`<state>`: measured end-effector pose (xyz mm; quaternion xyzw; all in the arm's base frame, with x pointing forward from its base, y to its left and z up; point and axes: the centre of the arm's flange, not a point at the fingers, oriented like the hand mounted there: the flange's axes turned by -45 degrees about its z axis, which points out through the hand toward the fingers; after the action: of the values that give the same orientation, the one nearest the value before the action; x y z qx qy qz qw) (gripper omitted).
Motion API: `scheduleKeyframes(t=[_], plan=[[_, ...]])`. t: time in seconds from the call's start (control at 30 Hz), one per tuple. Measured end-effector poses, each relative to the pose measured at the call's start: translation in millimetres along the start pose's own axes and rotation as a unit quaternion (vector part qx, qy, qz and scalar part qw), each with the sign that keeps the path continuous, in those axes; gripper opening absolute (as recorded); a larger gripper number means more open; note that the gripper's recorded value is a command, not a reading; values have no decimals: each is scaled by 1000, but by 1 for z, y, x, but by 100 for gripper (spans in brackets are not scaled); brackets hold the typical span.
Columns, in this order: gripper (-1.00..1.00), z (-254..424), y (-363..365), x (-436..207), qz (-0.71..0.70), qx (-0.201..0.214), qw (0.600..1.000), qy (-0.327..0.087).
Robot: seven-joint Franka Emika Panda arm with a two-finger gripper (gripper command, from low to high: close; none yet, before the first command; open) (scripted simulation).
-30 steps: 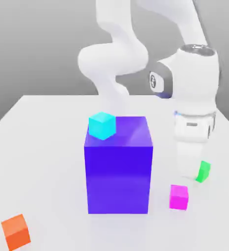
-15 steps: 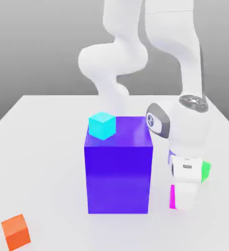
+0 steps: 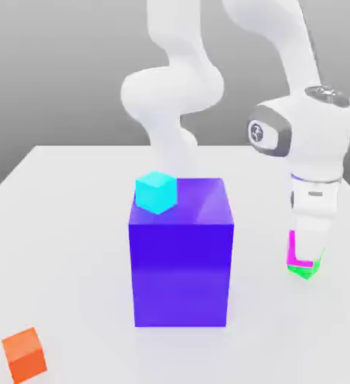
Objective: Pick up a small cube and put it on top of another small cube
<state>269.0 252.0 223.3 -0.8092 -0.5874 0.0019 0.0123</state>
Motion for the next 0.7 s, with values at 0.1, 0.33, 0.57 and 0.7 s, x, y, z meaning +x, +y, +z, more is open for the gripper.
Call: scheduleKeyframes(t=[0.1,0.33,0.57,0.7], plan=[[-100,-9,-25,5,31,-3,1000,-2],[-100,10,-58,12,66,-12,998,-5],[100,44,-58,10,67,-12,998,-5],[100,44,-58,10,66,-12,998,-5]])
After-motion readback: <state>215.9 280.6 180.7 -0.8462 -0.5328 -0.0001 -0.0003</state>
